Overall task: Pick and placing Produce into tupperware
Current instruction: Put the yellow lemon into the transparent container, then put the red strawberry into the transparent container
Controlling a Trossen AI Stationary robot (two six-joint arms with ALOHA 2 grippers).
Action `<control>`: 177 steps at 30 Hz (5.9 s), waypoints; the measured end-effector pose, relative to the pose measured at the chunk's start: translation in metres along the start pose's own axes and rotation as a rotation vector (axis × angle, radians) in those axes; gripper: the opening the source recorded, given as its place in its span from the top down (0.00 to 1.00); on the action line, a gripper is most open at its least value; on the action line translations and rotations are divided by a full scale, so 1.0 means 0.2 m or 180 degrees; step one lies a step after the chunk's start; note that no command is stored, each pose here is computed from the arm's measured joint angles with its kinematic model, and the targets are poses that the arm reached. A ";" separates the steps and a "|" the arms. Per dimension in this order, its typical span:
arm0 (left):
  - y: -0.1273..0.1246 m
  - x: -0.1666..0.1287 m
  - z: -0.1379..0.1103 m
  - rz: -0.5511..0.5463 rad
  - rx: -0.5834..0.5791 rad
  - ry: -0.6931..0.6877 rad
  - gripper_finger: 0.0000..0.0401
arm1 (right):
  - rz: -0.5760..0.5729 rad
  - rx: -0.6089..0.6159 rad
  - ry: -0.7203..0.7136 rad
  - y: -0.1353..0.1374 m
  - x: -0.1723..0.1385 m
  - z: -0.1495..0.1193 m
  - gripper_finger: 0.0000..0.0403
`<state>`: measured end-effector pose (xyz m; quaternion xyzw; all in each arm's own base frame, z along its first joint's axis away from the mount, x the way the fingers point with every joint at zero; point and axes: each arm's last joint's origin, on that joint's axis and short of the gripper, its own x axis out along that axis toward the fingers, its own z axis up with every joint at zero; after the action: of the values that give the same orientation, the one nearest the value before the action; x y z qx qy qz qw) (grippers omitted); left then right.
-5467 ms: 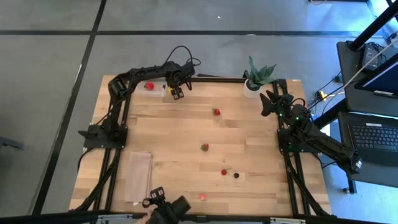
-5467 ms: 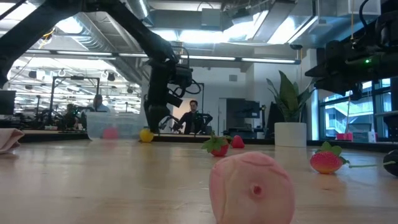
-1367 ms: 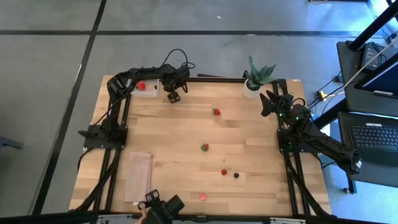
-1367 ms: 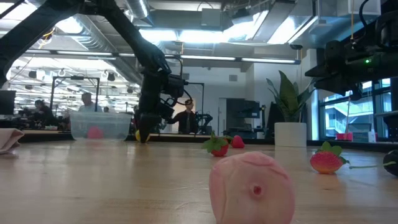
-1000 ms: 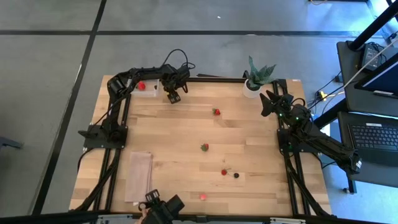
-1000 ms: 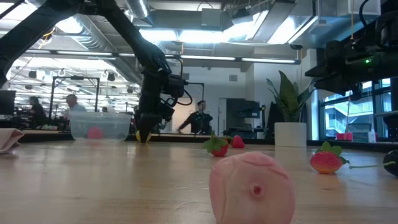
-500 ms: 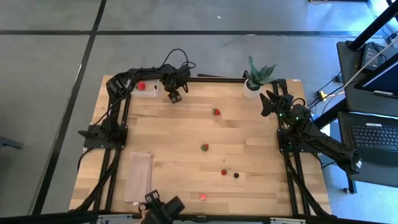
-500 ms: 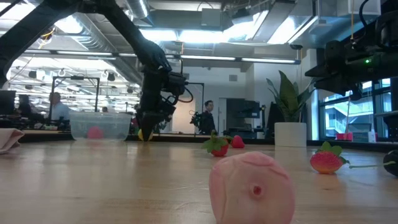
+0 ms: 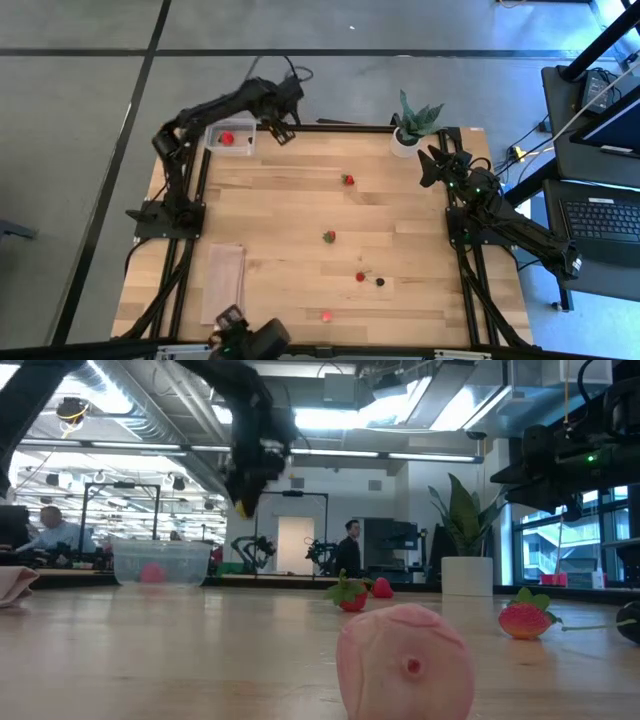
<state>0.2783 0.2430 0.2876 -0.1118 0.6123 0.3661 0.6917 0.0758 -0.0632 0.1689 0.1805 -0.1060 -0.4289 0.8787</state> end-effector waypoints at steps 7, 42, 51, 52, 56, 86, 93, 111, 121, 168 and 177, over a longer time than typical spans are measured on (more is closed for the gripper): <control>0.19 -0.28 -0.18 0.0218 -0.0445 -0.0030 0.46 | -0.0002 -0.0012 0.0001 0.00 0.00 0.00 0.33; 0.31 0.31 -0.40 0.0164 -0.1101 0.0692 0.44 | -0.0003 -0.0171 0.0000 0.00 0.00 0.00 0.33; 0.31 0.31 -0.40 0.0169 -0.1100 0.0685 0.44 | -0.0002 -0.0169 0.0001 0.00 0.00 0.00 0.33; 0.31 0.31 -0.40 0.0170 -0.1100 0.0685 0.44 | -0.0002 -0.0167 0.0001 0.00 0.00 0.00 0.33; 0.31 0.31 -0.40 0.0198 -0.1094 0.0693 0.44 | -0.0002 -0.0157 0.0001 0.00 0.00 0.00 0.33; 0.13 -0.32 -0.35 -0.1060 -0.0014 -0.1152 0.27 | -0.0002 -0.0162 0.0002 0.00 0.00 0.00 0.33; -0.11 -0.58 -0.37 -0.1753 0.0273 -0.1960 0.27 | -0.0001 -0.0162 0.0001 0.00 0.00 0.00 0.33; -0.99 -0.49 -0.38 -0.2067 0.1588 -0.1704 0.27 | -0.0002 -0.0168 0.0002 0.00 0.00 0.00 0.33; -1.44 -0.20 -0.41 -0.2105 0.2049 -0.1404 0.27 | 0.0029 -0.0168 0.0014 0.00 0.00 0.00 0.33; -1.62 0.16 -0.44 -0.1590 0.1982 -0.0974 0.45 | 0.0934 -0.0341 0.0514 0.03 -0.01 -0.04 0.33; -1.63 0.18 -0.44 -0.1588 0.1896 -0.0907 0.50 | 0.0935 -0.0341 0.0515 0.03 -0.01 -0.04 0.33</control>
<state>0.4205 -0.0274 0.1375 0.0001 0.5438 0.0059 0.8392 0.0824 -0.0561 0.1643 0.1499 -0.0372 -0.2850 0.9460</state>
